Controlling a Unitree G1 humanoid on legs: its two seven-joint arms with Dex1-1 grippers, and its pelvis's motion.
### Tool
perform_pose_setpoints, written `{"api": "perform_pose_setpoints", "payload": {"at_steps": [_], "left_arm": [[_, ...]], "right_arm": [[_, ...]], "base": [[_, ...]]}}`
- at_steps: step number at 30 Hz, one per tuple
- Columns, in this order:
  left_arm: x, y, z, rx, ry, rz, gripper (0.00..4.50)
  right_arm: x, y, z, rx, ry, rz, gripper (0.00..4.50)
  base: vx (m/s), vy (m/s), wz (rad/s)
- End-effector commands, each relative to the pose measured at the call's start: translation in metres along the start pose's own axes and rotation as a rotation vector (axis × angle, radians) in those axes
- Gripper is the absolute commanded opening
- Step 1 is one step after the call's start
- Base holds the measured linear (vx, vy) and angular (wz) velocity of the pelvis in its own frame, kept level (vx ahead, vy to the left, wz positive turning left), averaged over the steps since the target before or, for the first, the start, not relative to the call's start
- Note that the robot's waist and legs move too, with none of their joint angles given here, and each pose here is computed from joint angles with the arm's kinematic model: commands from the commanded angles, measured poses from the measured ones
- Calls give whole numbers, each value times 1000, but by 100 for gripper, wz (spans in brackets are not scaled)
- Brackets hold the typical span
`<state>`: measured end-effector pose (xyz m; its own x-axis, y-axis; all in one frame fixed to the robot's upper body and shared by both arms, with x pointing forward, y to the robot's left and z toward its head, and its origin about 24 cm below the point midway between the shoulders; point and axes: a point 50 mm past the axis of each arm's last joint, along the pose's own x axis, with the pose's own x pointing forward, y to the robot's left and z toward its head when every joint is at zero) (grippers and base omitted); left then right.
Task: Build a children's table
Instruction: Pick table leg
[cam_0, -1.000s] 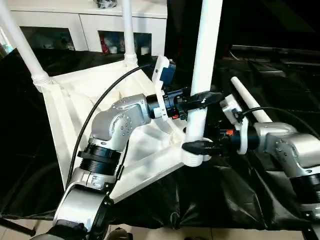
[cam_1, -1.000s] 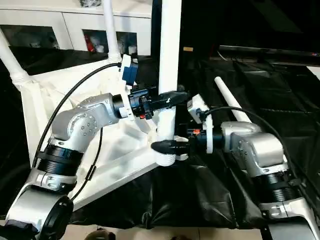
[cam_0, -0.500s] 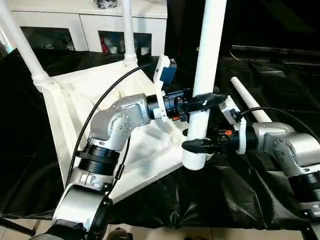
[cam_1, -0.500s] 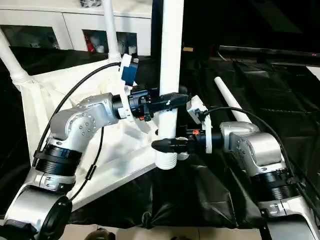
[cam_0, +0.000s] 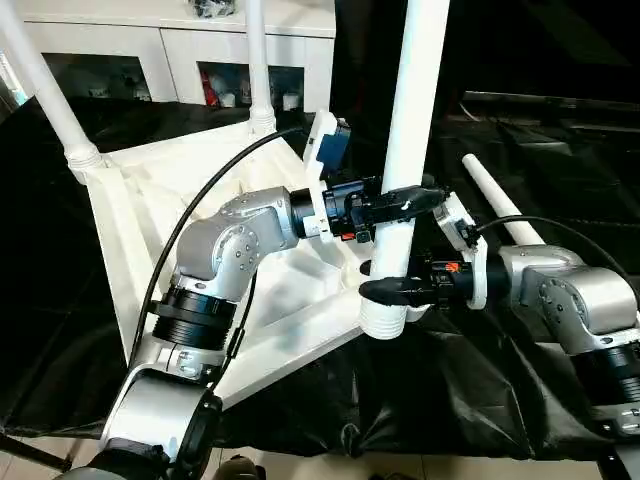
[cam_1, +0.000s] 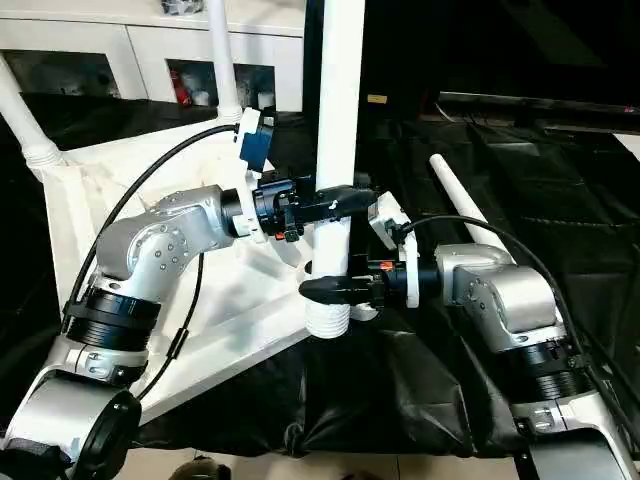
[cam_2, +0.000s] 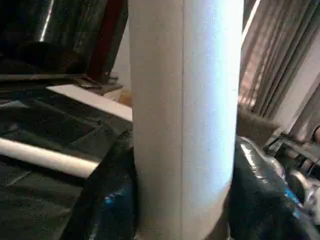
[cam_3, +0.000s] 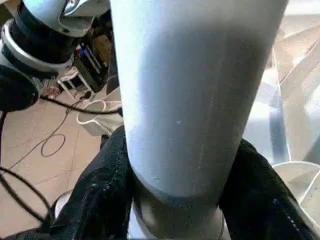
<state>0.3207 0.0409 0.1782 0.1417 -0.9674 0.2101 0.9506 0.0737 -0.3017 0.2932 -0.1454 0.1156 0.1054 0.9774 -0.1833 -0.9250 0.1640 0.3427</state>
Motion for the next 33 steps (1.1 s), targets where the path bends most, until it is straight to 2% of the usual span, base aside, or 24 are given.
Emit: {"api": "perform_pose_setpoints", "payload": {"at_steps": [1,3,4,6,9,11,13,14,16,17,18,20,24,27,29,31,32,33], "left_arm": [[5,-9,12,20,-54,-52,265],[7,-9,18,56,-140,-29,299],[7,-9,18,56,-140,-29,299],[8,-8,24,81,-209,1,304],[8,-1,37,156,-326,183,304],[5,4,43,174,-356,261,304],[-1,9,45,216,-340,320,304],[-10,15,42,290,-247,383,304],[-14,17,39,328,-195,409,304],[-23,21,25,408,-34,430,304],[-24,22,24,414,-21,430,304],[-34,25,7,449,124,444,304],[-49,25,-27,380,303,436,304],[-53,18,-57,313,442,371,304],[-54,15,-70,282,506,363,304],[-55,14,-74,278,534,371,304],[-57,14,-83,286,614,390,304],[-59,14,-87,290,647,397,304]], "right_arm": [[-4,-3,5,-8,-28,-37,189],[-4,-4,5,-7,-64,-64,189],[-4,-4,5,-7,-64,-64,189],[-3,-6,5,-4,-97,-87,189],[-3,-8,7,1,-178,-151,189],[-5,-11,7,3,-213,-210,189],[-8,-14,6,3,-239,-263,189],[-12,-18,3,-9,-239,-348,189],[-15,-20,1,-18,-234,-386,189],[-19,-21,-4,-28,-217,-457,189],[-19,-21,-4,-29,-215,-462,189],[-24,-23,-9,-51,-187,-552,189],[-36,-27,-19,-94,-129,-750,188],[-40,-26,-26,-77,-128,-826,188],[-38,-22,-27,-71,-137,-823,188],[-37,-21,-27,-73,-137,-822,188],[-35,-19,-28,-78,-134,-826,188],[-34,-18,-28,-79,-134,-830,188]], "base": [[0,0,0],[0,0,0],[0,0,0],[0,0,0],[0,0,0],[0,0,0],[0,0,0],[0,0,0],[0,0,0],[0,0,0],[0,0,0],[0,0,0],[0,0,0],[0,0,0],[0,0,0],[0,0,0],[0,0,0],[0,0,0]]}}
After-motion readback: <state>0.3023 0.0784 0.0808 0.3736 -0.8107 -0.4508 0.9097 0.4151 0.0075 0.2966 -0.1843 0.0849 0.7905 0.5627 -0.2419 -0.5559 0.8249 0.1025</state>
